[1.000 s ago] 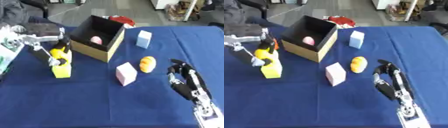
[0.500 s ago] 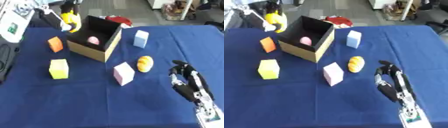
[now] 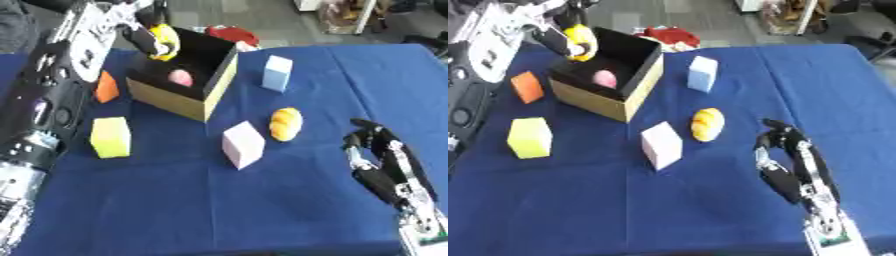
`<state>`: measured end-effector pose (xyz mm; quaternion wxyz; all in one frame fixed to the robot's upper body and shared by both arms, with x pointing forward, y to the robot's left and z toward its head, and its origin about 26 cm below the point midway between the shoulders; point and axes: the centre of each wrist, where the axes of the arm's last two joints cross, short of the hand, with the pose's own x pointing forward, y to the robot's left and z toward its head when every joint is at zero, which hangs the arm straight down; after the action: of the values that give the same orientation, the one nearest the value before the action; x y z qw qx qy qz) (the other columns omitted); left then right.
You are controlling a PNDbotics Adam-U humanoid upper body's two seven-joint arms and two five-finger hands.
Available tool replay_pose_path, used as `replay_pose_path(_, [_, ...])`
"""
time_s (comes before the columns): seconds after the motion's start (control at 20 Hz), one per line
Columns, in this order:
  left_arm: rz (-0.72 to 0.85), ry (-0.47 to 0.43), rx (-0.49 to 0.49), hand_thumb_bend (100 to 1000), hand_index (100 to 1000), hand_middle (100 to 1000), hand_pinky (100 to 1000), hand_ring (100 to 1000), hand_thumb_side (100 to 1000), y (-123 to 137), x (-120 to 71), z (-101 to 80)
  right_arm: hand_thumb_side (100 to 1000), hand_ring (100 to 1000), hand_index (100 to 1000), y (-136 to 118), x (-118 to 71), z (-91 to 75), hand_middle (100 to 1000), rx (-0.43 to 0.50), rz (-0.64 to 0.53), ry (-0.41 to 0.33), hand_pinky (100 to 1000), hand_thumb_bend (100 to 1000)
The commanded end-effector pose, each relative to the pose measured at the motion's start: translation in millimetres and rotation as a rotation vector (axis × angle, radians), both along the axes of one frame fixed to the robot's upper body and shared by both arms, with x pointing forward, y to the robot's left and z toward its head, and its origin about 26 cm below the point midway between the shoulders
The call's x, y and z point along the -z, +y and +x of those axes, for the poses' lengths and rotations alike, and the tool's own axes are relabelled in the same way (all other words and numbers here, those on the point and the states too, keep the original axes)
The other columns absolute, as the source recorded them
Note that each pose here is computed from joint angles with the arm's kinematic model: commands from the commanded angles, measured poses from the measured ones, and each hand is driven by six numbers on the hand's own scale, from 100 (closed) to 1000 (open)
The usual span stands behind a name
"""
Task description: Pick up objects on the table and place them in the box.
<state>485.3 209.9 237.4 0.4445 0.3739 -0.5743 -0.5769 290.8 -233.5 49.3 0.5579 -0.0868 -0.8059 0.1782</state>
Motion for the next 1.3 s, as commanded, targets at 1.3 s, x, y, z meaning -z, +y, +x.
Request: replay_pose_path(1.3, [0.329,-0.134,0.166,577,877,748,813,744,318,63,25.5,-12.5,310,585,821,-13,-3.7,-0.1,575,0.040,-0.027,-0.016,807,100])
